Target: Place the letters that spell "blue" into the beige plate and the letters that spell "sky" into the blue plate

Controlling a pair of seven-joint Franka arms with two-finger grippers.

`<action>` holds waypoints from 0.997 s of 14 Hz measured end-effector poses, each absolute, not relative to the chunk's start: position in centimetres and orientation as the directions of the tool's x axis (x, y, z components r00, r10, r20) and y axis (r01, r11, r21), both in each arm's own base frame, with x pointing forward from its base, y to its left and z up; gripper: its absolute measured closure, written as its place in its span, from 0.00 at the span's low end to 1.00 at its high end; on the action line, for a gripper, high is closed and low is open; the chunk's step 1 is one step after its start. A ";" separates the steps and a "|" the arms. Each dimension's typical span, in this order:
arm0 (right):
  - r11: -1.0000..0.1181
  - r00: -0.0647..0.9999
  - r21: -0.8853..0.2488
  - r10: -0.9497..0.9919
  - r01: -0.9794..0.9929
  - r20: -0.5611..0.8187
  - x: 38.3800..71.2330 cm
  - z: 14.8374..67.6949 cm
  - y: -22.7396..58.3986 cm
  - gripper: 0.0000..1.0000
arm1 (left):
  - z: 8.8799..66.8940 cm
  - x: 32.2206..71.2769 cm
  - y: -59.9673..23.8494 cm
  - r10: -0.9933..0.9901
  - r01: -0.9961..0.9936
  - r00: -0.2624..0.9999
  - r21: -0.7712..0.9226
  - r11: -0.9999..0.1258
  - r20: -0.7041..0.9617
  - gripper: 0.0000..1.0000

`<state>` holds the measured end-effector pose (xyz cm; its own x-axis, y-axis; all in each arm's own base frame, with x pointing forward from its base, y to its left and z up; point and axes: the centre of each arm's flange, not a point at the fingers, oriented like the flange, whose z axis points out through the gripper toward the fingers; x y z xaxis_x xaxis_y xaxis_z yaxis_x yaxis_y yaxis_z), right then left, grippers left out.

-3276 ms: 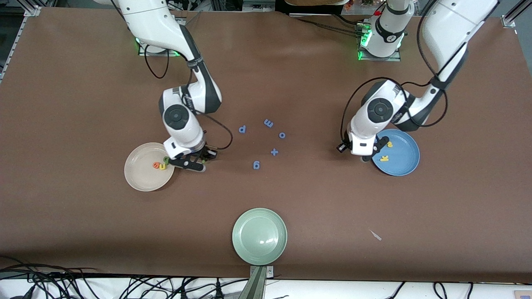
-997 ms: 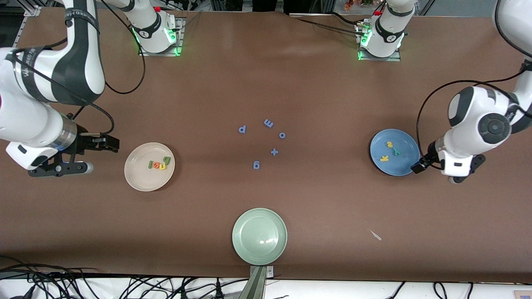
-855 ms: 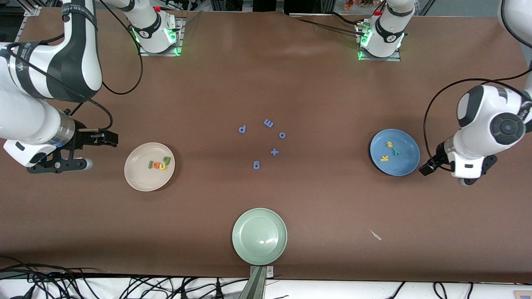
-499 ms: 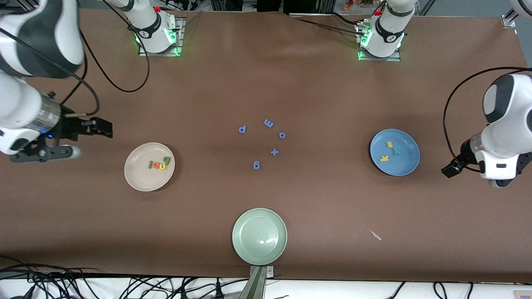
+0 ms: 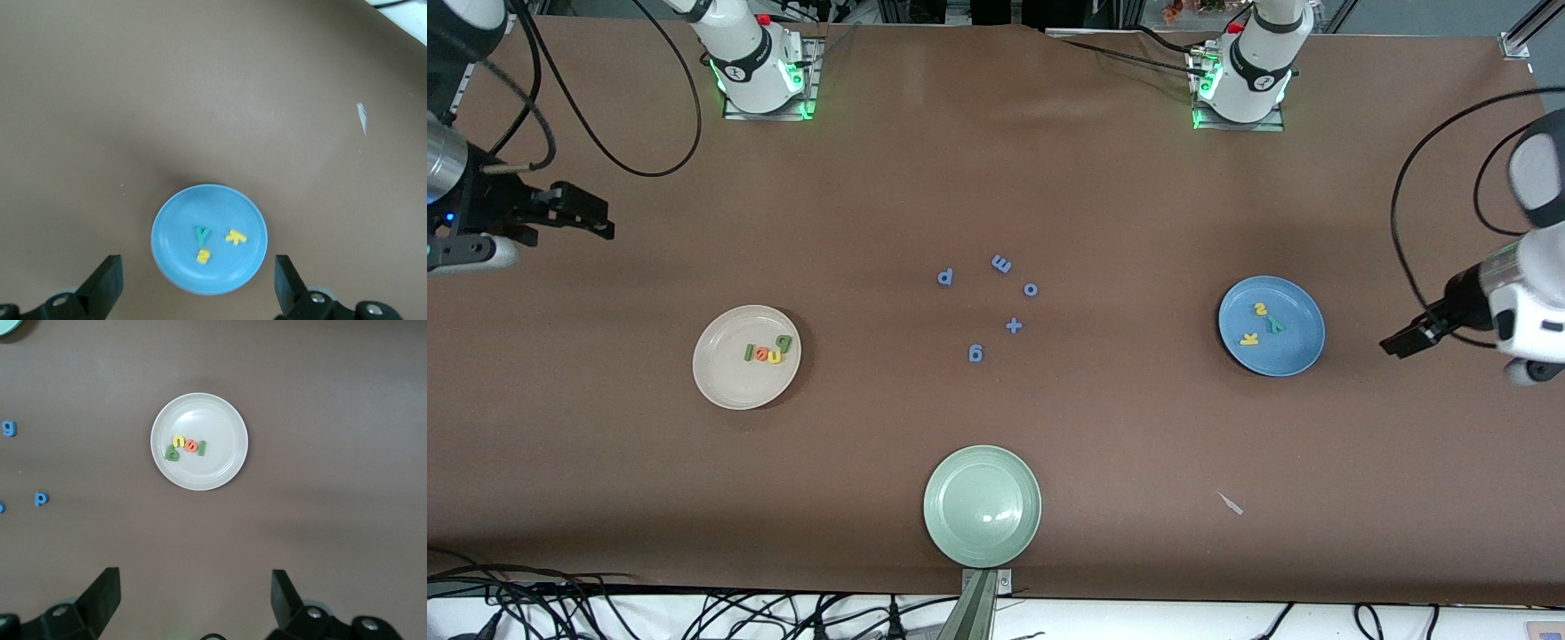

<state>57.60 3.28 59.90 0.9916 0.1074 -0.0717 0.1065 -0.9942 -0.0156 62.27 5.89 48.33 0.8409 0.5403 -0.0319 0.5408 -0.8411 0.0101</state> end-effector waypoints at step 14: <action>-0.997 0.996 0.012 0.079 0.080 -0.039 57.2 61.5 1.5 0.00 | 57.8 56.0 1.4 0.229 0.228 0.971 -0.025 -0.973 -0.063 0.00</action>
